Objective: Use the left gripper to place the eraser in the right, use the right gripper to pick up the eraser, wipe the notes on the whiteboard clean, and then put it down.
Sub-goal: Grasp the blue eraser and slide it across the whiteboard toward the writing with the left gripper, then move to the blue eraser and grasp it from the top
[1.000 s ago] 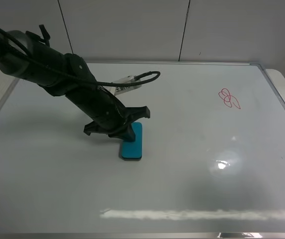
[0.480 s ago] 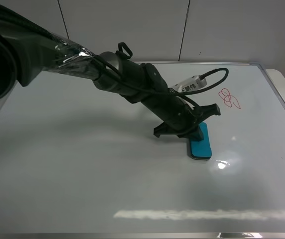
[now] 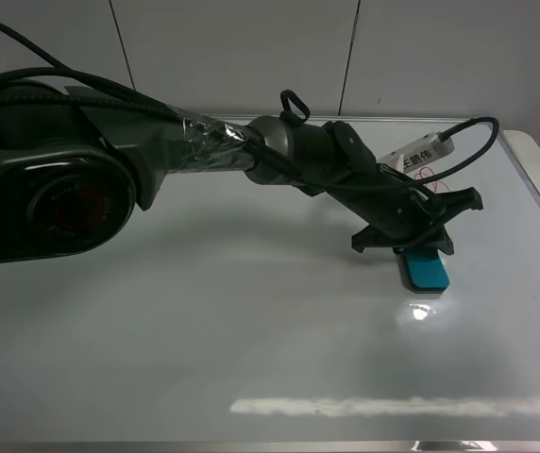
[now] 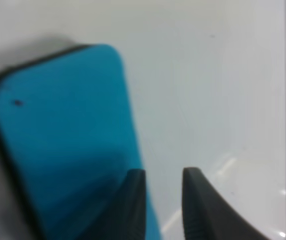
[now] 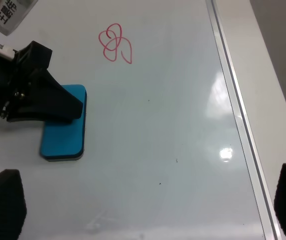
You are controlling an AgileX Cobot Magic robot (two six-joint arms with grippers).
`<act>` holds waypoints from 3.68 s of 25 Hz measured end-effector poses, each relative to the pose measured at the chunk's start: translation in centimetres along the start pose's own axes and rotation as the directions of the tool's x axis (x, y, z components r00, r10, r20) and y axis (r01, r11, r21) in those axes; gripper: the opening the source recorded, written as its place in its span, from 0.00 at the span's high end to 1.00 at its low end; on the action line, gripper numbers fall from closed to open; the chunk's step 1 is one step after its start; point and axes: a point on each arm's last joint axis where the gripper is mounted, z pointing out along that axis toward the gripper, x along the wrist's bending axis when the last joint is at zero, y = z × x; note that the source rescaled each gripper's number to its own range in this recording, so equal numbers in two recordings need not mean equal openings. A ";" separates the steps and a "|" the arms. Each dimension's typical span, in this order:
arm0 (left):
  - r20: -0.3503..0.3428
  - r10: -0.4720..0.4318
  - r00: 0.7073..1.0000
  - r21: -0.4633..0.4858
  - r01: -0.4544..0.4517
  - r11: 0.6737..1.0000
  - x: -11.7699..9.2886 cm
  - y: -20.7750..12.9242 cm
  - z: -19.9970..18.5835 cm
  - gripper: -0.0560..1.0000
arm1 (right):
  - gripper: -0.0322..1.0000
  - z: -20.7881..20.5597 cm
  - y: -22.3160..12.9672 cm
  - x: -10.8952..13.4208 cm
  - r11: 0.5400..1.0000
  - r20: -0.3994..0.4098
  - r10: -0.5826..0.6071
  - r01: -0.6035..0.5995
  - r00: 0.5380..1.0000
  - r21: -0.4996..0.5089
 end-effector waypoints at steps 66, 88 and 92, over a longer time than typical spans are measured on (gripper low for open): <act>-0.785 0.007 0.620 -0.512 -0.654 0.557 9.5 -21.0 -48.3 0.00 | 0.00 0.0 0.0 -0.1 1.000 0.008 -0.002 0.002 1.000 0.000; -0.773 -0.055 0.632 -0.448 -0.482 0.753 8.4 -29.3 -48.8 0.00 | 0.00 0.0 0.0 -0.1 1.000 0.008 -0.002 0.002 1.000 0.000; -0.815 -0.055 0.576 -0.457 -0.583 0.672 8.5 -30.3 -49.2 0.00 | 0.00 0.0 0.0 -0.1 1.000 0.008 -0.002 0.002 1.000 0.000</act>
